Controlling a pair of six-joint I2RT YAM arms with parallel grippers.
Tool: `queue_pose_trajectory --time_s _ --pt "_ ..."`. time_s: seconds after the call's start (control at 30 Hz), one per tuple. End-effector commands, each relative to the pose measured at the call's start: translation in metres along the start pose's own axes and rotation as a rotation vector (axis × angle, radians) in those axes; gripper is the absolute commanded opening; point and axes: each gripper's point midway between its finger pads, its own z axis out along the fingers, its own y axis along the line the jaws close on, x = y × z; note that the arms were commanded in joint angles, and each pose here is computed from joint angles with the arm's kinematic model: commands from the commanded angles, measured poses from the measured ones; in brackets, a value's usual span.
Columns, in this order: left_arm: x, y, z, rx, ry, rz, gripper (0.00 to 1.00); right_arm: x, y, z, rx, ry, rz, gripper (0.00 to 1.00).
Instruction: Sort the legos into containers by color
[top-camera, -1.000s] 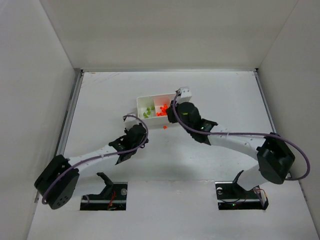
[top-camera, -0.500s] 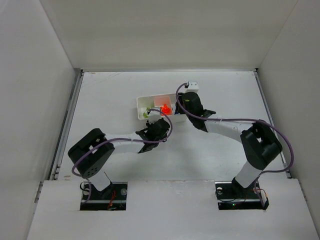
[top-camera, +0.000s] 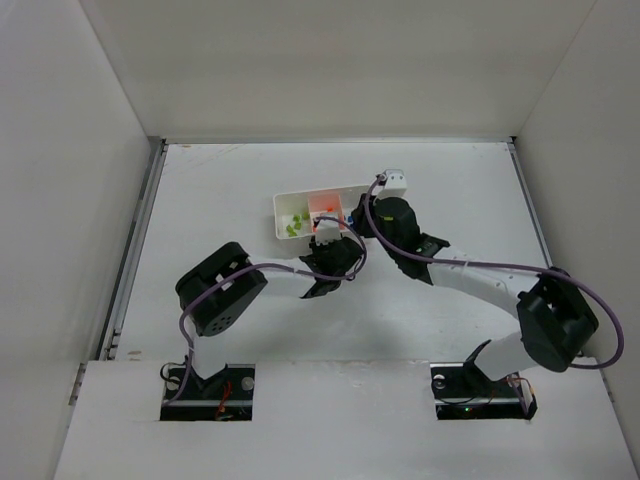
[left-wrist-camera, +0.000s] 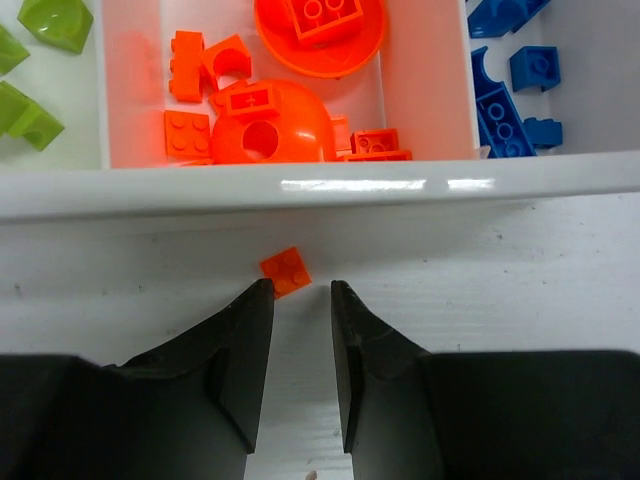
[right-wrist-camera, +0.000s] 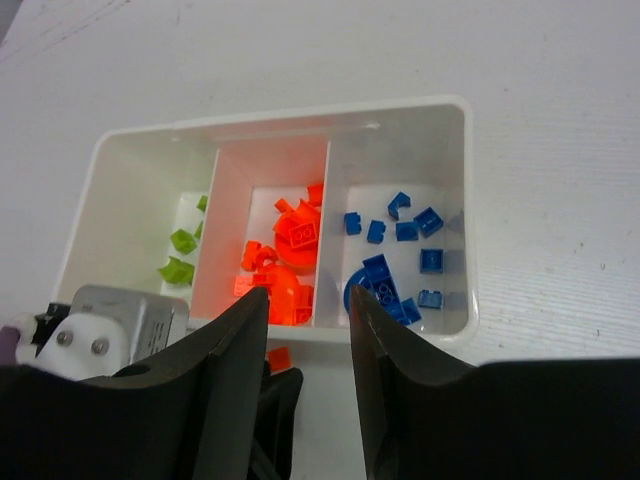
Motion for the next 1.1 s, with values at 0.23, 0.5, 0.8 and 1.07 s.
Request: queue_pose_trajectory --time_s 0.23,0.5,0.8,1.07 --pt "-0.002 0.009 0.006 -0.100 -0.046 -0.013 0.27 -0.020 0.001 -0.029 -0.035 -0.086 0.060 0.44" --pt "0.006 0.015 0.002 -0.118 -0.051 0.010 0.27 -0.017 -0.006 -0.036 -0.032 -0.086 0.063 0.44" --pt "0.000 0.018 -0.002 -0.126 -0.084 0.020 0.31 -0.013 -0.005 -0.034 -0.033 -0.077 0.061 0.43" --pt "0.000 0.023 0.010 -0.147 -0.071 0.012 0.33 -0.012 -0.008 -0.034 -0.026 -0.077 0.064 0.43"
